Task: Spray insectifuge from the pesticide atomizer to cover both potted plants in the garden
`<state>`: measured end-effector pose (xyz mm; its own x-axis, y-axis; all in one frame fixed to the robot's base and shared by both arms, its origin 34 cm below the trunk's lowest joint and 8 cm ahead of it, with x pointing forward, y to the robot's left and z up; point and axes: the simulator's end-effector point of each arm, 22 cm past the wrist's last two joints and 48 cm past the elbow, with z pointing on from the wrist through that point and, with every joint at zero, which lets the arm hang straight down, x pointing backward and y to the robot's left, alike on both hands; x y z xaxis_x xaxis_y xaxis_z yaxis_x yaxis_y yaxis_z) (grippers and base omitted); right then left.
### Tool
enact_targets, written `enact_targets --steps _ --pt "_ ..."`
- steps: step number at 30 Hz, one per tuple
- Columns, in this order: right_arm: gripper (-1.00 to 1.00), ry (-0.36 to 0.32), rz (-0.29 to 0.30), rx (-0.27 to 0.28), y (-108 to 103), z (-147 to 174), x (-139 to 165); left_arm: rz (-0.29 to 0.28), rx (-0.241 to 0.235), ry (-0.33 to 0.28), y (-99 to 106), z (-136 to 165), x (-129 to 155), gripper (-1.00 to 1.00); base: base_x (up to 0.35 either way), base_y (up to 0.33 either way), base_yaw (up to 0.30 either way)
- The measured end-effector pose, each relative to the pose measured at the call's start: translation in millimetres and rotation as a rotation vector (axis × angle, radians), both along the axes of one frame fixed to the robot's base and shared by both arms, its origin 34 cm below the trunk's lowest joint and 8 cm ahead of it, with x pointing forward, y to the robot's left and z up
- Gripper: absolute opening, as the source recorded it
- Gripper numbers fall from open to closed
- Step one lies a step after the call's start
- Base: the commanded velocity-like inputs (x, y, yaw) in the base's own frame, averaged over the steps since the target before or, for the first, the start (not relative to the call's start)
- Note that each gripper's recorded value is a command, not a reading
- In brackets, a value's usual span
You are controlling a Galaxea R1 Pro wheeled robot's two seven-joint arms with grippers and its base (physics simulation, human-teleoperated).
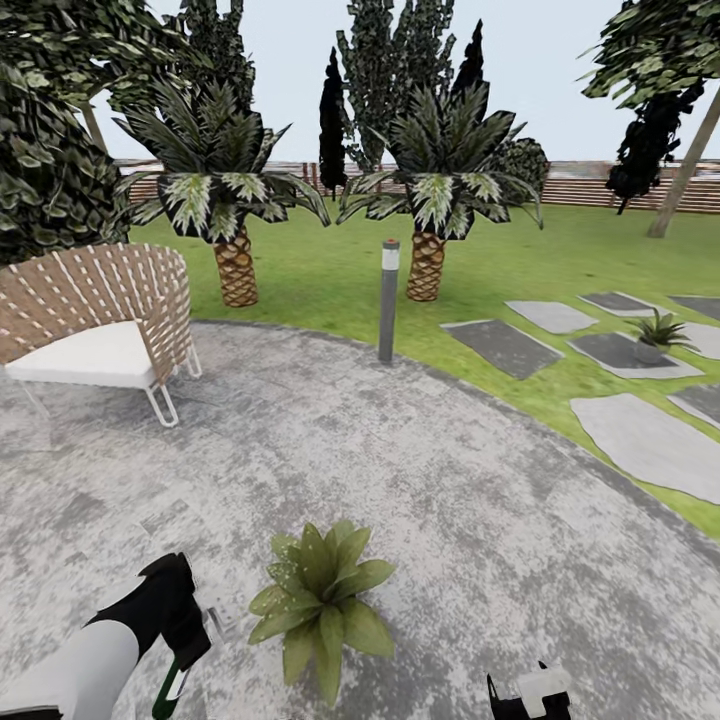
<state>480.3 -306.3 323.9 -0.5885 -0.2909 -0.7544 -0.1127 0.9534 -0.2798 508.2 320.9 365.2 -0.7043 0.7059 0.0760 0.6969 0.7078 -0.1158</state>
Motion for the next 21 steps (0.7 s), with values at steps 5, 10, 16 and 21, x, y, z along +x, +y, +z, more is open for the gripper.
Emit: enact_targets --steps 5,10,16,21 --pt "1.00 0.001 0.000 0.000 0.0 -0.4 -0.4 0.016 -0.010 0.018 -3.1 1.2 -2.6 -1.00 0.000 -0.026 0.219" --pt "1.00 0.001 0.000 0.000 -0.1 -0.3 -0.3 0.013 -0.041 0.041 -10.1 8.0 -2.1 -1.00 0.000 -0.235 0.025" --pt "1.00 0.001 0.001 -0.001 0.0 -0.5 -0.3 0.043 -0.023 0.056 -8.2 9.6 -3.7 -1.00 -0.068 -0.243 0.017" --pt "1.00 0.001 0.001 0.000 0.2 -0.5 -0.4 0.045 -0.021 0.056 -7.4 10.0 -3.3 -1.00 -0.001 -0.004 0.269"
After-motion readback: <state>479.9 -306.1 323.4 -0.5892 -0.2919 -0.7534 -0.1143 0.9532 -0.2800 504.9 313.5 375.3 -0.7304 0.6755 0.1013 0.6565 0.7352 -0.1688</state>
